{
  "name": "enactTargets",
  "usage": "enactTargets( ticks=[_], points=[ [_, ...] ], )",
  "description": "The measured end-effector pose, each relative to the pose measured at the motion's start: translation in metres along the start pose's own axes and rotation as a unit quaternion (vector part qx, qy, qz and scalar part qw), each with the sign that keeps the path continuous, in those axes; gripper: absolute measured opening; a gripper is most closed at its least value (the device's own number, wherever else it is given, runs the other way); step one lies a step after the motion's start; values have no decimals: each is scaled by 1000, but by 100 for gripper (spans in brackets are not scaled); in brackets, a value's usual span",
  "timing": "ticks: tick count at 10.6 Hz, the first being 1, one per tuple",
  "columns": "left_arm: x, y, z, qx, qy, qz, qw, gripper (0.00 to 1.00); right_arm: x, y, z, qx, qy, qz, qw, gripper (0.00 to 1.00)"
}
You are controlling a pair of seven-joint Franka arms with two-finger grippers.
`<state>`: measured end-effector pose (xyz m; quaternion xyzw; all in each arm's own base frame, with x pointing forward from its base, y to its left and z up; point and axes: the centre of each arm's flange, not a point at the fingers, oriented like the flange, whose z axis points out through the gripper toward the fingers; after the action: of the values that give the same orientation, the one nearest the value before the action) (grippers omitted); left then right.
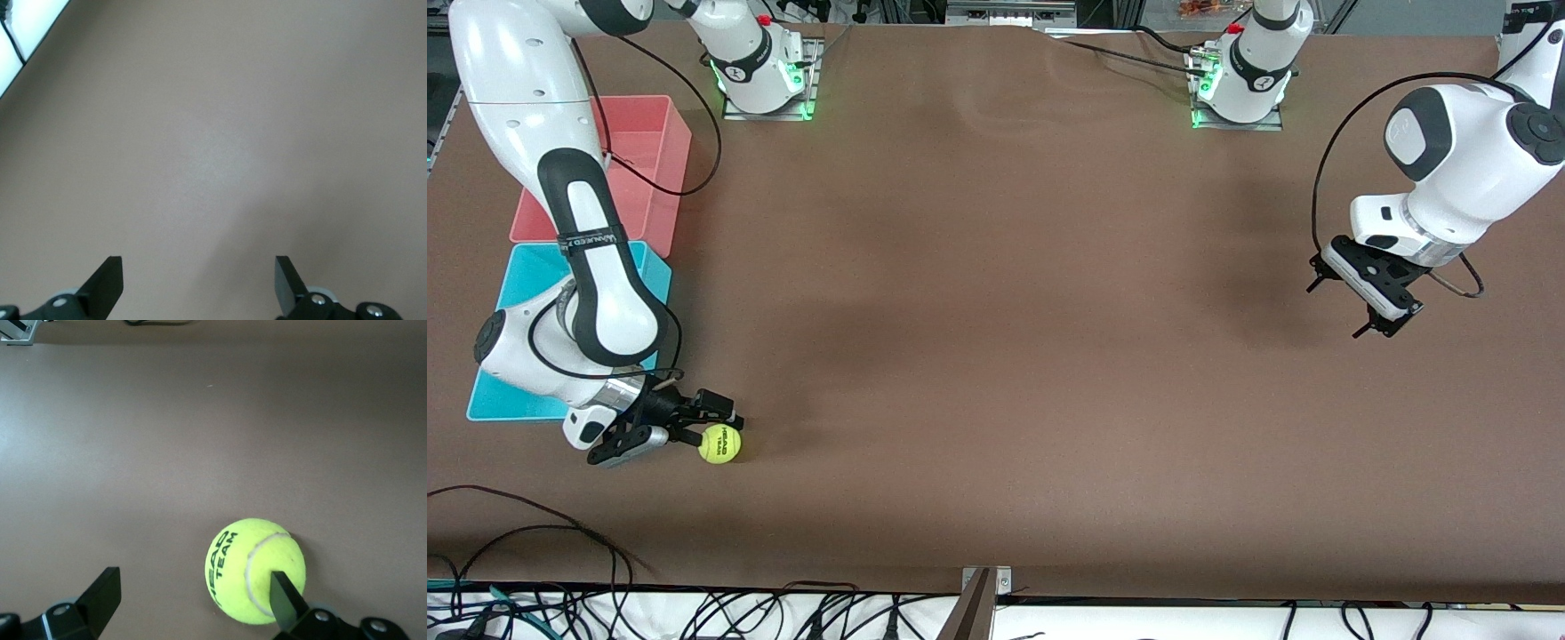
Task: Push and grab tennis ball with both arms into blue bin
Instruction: 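Lower the open right gripper around the tennis ball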
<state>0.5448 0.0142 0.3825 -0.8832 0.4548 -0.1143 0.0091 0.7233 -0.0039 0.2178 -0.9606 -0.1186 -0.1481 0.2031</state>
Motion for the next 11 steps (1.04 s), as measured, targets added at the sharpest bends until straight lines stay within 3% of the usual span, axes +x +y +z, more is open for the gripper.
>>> enactTargets(
  ticks=[4, 6, 9, 11],
  points=[
    [-5, -4, -8, 4, 3, -27, 1000, 100, 2, -1, -1, -1, 0, -5, 1000, 100],
    [-14, -9, -16, -2, 1, -64, 998, 100, 5, -4, -2, -26, -20, -49, 998, 100],
    [-10, -16, -39, -27, -10, -125, 992, 100, 19, -12, -13, -52, -42, -104, 992, 100],
    [-2, -21, -65, -53, -25, -164, 985, 100, 23, -15, -21, -59, -48, -94, 993, 100]
  ],
)
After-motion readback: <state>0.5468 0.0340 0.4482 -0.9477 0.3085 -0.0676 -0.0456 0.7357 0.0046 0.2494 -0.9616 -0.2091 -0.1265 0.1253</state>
